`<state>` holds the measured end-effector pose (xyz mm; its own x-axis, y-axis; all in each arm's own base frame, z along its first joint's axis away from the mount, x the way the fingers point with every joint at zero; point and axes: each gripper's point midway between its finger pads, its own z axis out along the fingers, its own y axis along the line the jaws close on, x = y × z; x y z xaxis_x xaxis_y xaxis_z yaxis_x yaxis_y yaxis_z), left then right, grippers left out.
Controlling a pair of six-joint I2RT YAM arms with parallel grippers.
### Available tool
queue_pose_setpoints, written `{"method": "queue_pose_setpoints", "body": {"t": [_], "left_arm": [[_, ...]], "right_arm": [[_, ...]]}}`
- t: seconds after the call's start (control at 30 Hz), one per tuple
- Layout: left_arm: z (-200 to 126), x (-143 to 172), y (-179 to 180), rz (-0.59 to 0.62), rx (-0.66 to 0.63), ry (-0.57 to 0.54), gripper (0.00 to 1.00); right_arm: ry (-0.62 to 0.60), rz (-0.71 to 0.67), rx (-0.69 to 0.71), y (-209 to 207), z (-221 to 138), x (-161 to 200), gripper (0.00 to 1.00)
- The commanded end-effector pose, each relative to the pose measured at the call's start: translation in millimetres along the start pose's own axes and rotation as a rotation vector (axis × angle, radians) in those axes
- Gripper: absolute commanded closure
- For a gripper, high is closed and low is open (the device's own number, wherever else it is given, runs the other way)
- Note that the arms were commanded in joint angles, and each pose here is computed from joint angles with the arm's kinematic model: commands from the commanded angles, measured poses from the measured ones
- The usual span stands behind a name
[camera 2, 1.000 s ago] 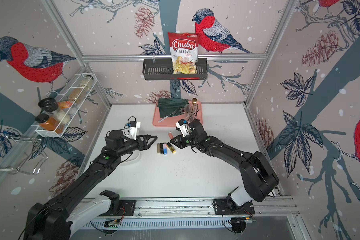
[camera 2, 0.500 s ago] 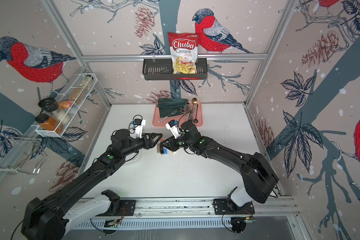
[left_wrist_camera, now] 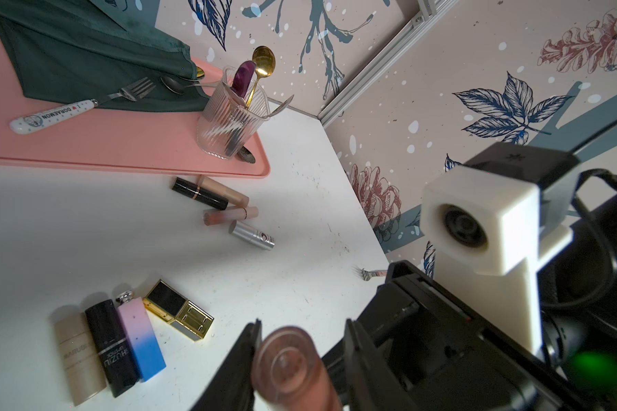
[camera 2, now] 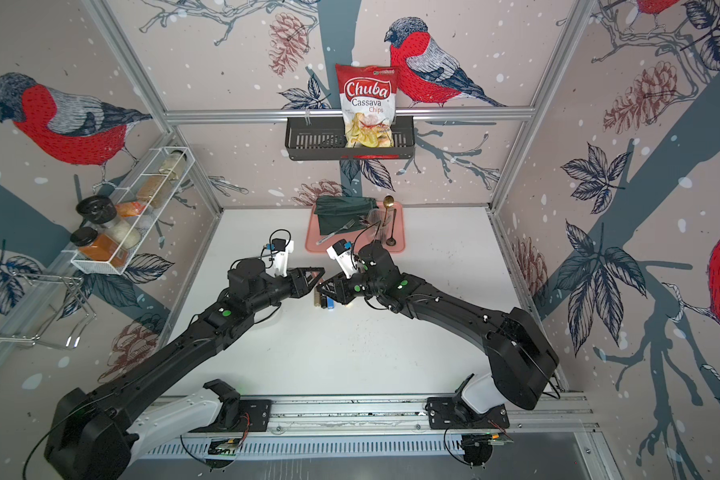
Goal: Put the lipstick into the storage box
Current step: Pick up the lipstick at the center of the board.
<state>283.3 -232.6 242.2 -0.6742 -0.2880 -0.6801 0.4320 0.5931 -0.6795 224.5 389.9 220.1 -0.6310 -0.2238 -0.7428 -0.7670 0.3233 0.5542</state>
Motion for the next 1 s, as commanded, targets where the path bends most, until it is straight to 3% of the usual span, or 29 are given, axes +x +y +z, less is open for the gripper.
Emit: {"method": "queue_pose_setpoints", "body": {"t": [0.0, 0.17, 0.43, 0.57, 0.8, 0.87, 0.93, 0.97], "left_arm": [[-0.5, -2.3, -18.0, 0.008, 0.085, 0.000, 0.61], [0.3, 2.8, -24.7, -0.006, 0.135, 0.021, 0.64], [3.9, 9.2, -20.9, -0.015, 0.135, 0.044, 0.88], [4.0, 8.6, -20.5, -0.014, 0.132, 0.044, 0.92], [4.6, 8.4, -9.4, -0.020, 0.072, 0.040, 0.94], [4.3, 7.9, -1.3, -0.027, 0.033, 0.043, 0.94], [2.1, 6.1, 11.7, -0.038, -0.029, 0.043, 0.94], [0.6, 4.4, 18.7, -0.045, -0.061, 0.042, 0.94]], "right_arm": [[-0.048, -0.034, 0.016, 1.2, -1.7, -13.4, 0.78], [-0.063, -0.042, 0.030, 0.4, -2.9, -18.8, 0.78], [-0.076, -0.044, 0.041, -1.4, -2.4, -24.4, 0.74], [-0.082, -0.046, 0.044, -2.6, -3.1, -27.3, 0.74], [-0.112, -0.028, 0.063, -10.7, -14.1, -33.5, 0.34], [-0.129, -0.020, 0.074, -15.0, -22.4, -35.9, 0.22], [-0.153, -0.009, 0.092, -20.5, -35.3, -38.3, 0.04], [-0.168, -0.004, 0.101, -23.3, -42.2, -39.4, 0.00]]}}
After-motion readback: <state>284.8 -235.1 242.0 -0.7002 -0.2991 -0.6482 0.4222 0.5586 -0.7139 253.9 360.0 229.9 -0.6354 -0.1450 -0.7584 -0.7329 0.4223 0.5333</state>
